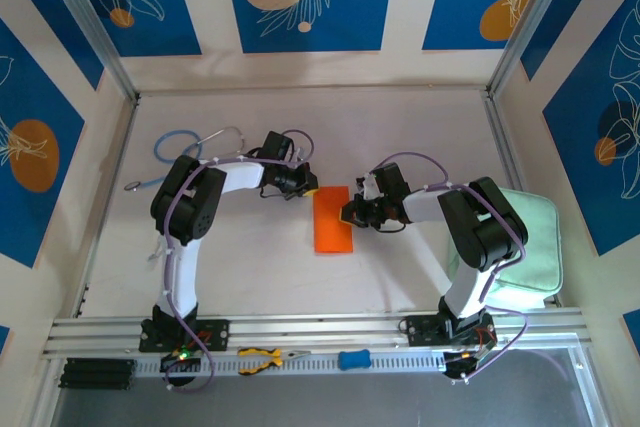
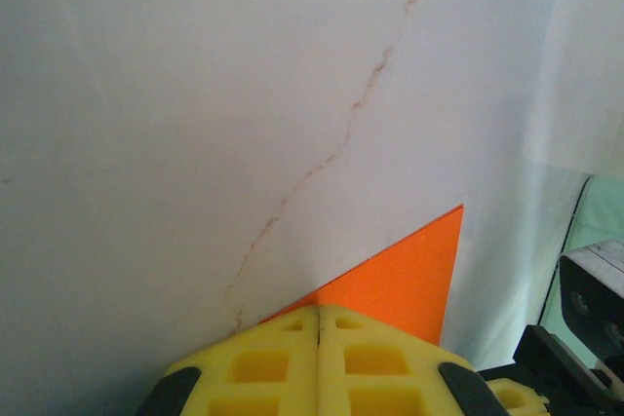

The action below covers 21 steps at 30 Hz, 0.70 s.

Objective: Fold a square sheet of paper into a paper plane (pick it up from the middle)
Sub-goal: First fold the square sheet of paper in half at the center of the table.

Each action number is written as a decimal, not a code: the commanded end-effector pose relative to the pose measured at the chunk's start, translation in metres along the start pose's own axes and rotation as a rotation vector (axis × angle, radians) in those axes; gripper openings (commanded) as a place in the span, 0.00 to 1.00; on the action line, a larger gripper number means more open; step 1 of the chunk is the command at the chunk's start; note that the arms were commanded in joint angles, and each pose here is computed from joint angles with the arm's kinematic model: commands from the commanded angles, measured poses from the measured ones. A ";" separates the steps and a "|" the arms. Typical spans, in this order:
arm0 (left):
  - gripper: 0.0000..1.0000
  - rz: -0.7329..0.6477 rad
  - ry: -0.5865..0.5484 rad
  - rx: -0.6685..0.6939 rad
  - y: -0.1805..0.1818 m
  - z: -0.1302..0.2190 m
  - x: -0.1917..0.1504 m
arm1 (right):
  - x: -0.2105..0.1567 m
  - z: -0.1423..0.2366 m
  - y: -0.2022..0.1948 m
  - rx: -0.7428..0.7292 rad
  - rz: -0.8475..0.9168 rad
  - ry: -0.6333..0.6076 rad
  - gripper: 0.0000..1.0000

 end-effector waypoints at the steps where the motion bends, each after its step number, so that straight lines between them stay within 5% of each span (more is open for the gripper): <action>1: 0.03 0.067 -0.129 0.179 0.041 0.004 0.025 | -0.031 -0.003 -0.048 -0.206 -0.126 0.094 0.00; 10: 0.05 0.080 -0.135 0.272 0.035 0.011 0.028 | -0.031 -0.003 -0.046 -0.202 -0.120 0.094 0.00; 21: 0.15 -0.005 -0.189 0.188 -0.016 0.045 0.023 | -0.030 -0.003 -0.042 -0.196 -0.116 0.091 0.00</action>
Point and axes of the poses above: each hand's point on the last joint's axis, 136 mm out from that joint toward the fingers, its own z axis back along the fingers, its own y axis along the line the jaws close on, x = y × z, the point moved 8 cm from there along z, back along the fingers, and after that the axes turned 2 degrees about -z, right-handed, at the moved point
